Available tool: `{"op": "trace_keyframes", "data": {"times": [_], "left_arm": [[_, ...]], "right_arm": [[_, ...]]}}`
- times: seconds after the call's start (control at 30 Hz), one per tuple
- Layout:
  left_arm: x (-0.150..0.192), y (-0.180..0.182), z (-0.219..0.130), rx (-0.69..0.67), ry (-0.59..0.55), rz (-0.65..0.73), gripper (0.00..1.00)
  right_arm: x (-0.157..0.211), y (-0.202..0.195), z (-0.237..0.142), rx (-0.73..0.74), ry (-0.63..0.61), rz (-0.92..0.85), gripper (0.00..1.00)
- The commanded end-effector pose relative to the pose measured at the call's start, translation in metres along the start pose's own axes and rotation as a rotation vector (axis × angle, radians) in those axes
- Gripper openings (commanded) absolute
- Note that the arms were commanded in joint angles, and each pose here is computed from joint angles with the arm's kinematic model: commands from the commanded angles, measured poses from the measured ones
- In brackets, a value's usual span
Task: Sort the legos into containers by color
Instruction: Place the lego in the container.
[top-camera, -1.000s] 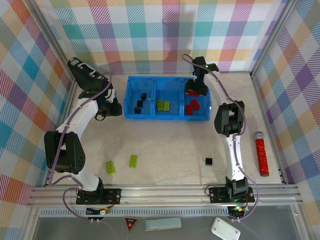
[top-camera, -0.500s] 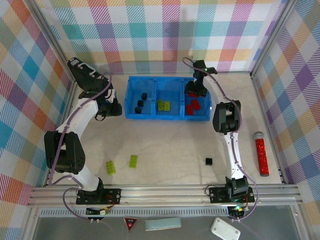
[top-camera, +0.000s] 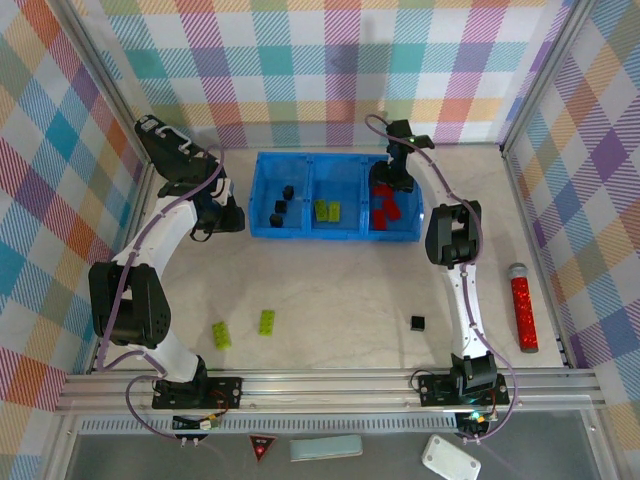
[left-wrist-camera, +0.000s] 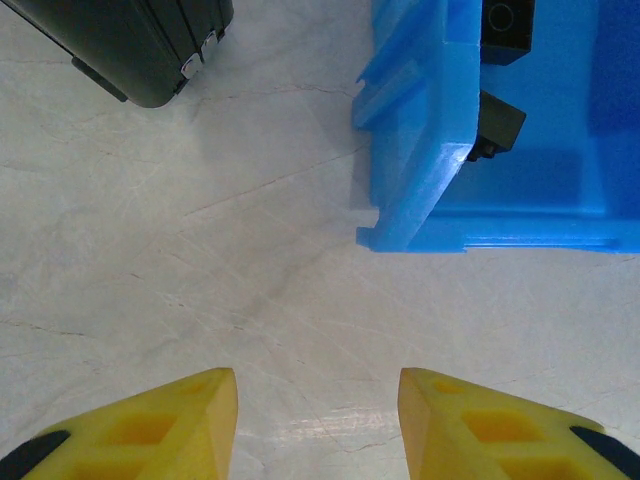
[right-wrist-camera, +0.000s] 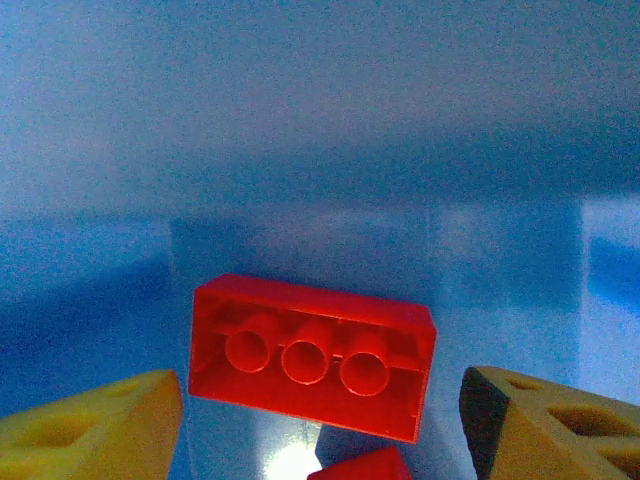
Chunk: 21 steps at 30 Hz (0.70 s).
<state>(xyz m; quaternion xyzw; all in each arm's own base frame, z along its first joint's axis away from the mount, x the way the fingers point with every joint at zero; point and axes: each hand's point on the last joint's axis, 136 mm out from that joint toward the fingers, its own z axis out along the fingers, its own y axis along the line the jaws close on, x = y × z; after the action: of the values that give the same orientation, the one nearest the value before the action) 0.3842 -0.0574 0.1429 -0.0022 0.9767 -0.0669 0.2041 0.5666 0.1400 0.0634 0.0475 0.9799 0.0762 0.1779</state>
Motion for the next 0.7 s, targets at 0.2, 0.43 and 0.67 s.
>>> {"op": "trace_keyframes", "data": {"times": [0.2, 0.43, 0.67], "left_arm": [[0.003, -0.007, 0.001, 0.003, 0.003, 0.029, 0.46], [0.003, -0.014, 0.0, 0.019, 0.003, 0.04, 0.46], [0.003, -0.018, -0.001, 0.033, 0.001, 0.045, 0.46]], "right_arm": [[-0.02, 0.011, -0.069, -0.057, -0.08, 0.014, 0.75], [-0.007, 0.014, -0.101, -0.076, -0.048, -0.016, 0.74], [0.016, 0.016, -0.132, -0.101, -0.012, -0.011, 0.74]]}}
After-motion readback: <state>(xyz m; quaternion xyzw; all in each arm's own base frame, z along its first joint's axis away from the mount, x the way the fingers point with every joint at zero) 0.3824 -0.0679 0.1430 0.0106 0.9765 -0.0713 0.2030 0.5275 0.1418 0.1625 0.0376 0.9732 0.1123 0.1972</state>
